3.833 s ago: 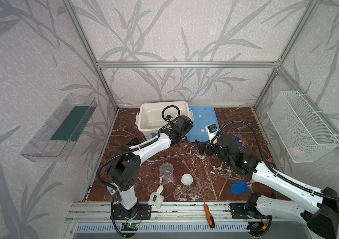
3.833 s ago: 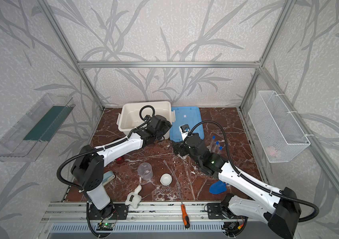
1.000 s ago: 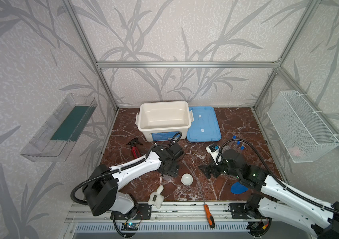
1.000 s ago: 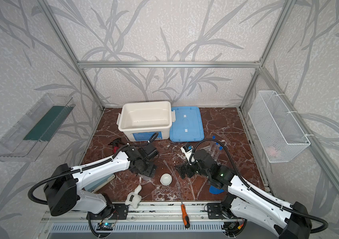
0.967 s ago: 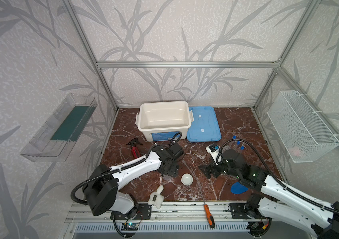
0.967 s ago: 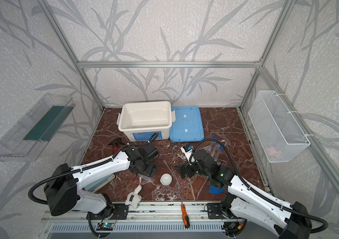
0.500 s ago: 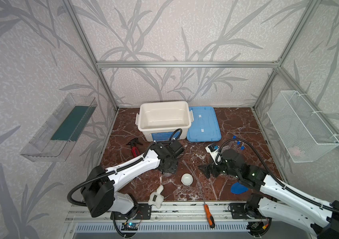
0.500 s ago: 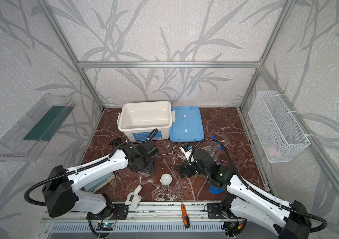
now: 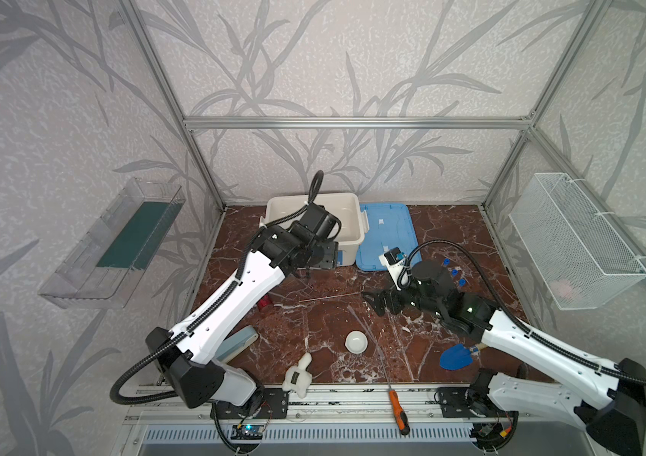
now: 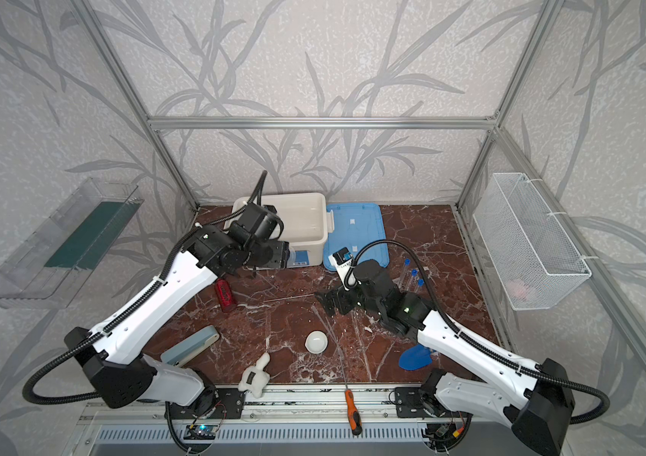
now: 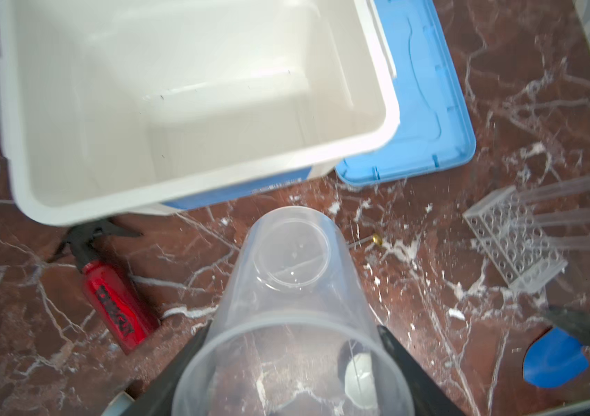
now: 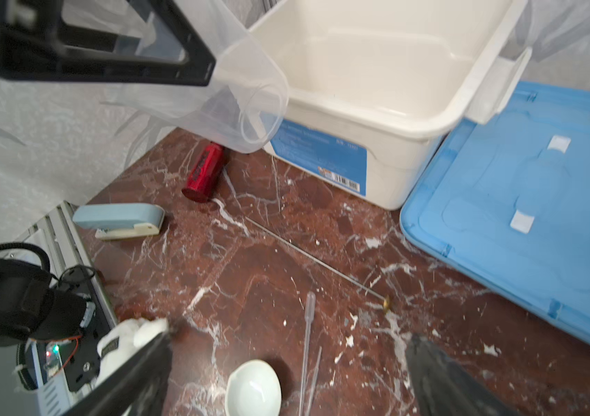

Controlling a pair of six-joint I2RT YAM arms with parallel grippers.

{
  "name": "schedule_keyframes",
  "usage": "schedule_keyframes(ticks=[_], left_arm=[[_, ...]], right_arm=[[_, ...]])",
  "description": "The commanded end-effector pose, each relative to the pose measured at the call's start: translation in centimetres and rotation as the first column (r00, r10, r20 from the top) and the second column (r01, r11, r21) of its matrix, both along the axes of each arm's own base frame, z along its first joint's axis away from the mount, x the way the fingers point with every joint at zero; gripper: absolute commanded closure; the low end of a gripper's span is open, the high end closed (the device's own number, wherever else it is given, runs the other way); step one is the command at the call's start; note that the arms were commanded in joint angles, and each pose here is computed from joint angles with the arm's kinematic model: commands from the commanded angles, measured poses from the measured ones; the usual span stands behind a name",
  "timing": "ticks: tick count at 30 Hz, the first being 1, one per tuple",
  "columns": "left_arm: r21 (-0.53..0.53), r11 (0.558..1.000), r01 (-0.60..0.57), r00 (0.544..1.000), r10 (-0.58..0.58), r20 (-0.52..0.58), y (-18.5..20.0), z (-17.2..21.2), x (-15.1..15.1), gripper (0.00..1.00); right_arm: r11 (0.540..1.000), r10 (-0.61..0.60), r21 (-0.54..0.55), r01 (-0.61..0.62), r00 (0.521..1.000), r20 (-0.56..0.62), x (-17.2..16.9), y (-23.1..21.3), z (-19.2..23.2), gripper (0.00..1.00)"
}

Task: Organize the chemistry lab equipment
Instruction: 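Lift the cup into the white bin with the left gripper while the right reaches over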

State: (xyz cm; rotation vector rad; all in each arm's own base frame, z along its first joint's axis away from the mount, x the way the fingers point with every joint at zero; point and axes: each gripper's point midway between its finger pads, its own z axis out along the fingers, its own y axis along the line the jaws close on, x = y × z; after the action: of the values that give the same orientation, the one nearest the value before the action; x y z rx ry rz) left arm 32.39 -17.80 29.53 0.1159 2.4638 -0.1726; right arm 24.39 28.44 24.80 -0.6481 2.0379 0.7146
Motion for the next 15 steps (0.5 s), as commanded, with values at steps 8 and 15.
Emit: schedule_keyframes(ticks=[8, 15], left_arm=[[-0.065, 0.986, -0.156, 0.988, 0.155, -0.012, 5.4, 0.2, 9.4, 0.34], [0.009, 0.968, -0.249, 0.963, 0.249, -0.104, 8.7, -4.0, 15.3, 0.34]], right_arm=[[0.989, -0.131, 0.074, 0.127, 0.99, 0.044, 7.7, 3.9, 6.7, 0.01], [0.987, -0.146, 0.075, 0.144, 0.989, 0.028, 12.3, 7.5, 6.7, 0.01]])
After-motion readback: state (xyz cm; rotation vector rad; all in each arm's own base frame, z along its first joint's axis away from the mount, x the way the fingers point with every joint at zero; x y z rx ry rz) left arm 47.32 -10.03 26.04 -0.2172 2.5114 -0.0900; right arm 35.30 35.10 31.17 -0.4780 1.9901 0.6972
